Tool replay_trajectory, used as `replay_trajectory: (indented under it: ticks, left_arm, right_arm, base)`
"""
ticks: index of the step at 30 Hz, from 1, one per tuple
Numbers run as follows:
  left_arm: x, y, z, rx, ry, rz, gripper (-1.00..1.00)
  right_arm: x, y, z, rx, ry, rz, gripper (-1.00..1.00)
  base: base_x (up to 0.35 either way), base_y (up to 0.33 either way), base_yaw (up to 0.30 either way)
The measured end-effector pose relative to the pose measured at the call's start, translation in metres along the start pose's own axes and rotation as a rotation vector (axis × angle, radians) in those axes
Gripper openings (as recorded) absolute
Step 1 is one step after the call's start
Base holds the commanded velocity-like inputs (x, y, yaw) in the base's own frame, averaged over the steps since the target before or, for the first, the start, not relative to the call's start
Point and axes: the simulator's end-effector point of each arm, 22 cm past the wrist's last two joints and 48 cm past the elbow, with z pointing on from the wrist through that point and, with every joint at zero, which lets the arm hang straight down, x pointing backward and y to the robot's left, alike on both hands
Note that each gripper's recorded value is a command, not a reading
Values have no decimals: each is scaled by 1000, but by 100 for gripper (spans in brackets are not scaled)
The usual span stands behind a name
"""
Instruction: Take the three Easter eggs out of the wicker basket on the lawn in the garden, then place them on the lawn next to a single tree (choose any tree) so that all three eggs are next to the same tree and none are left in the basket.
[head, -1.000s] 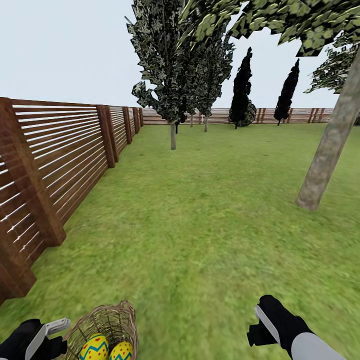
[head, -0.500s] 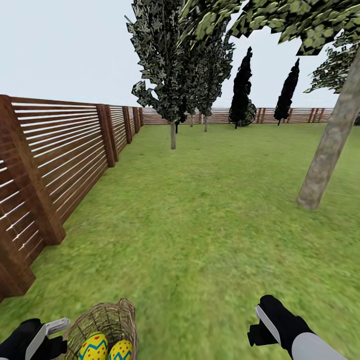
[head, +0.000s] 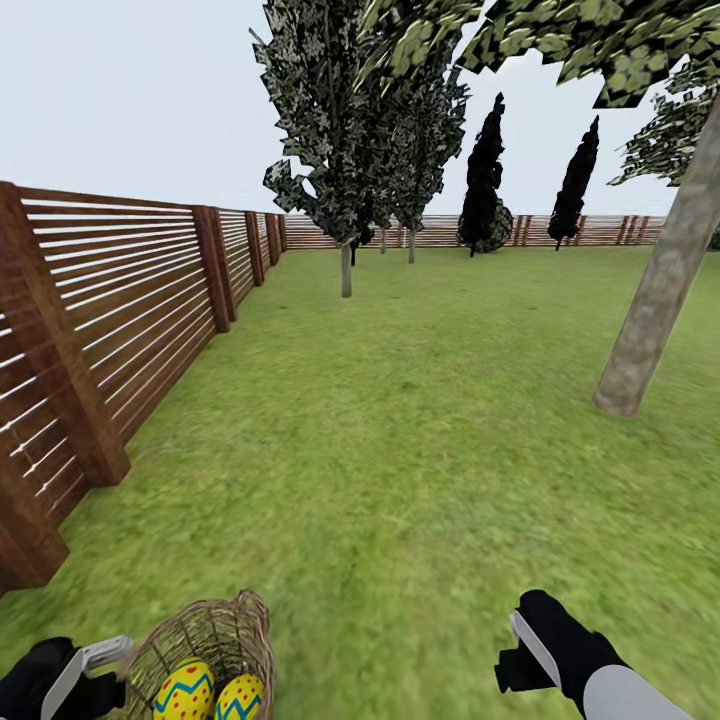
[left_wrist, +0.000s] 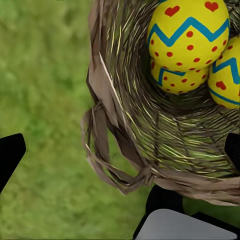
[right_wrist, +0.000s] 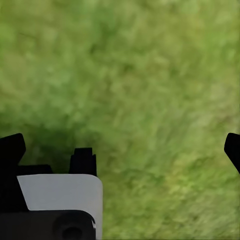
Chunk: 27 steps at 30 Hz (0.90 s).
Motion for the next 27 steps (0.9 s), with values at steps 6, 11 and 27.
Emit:
replay_trajectory:
  ticks: [6,11,27]
  left_arm:
    - [1,7,10,-10,-3,-2,100]
    - [4,4,19,-9,-2,0,100]
    - [5,1,23,-5,-1,-1,100]
  right_arm:
    - [3,3,12,-2,5,0,100]
    - [5,3,21,-1,6,1,100]
    - [5,3,25,0,6,2,100]
  base:
    - [0,0,0]
    - [0,0,0]
    - [-109,0,0]
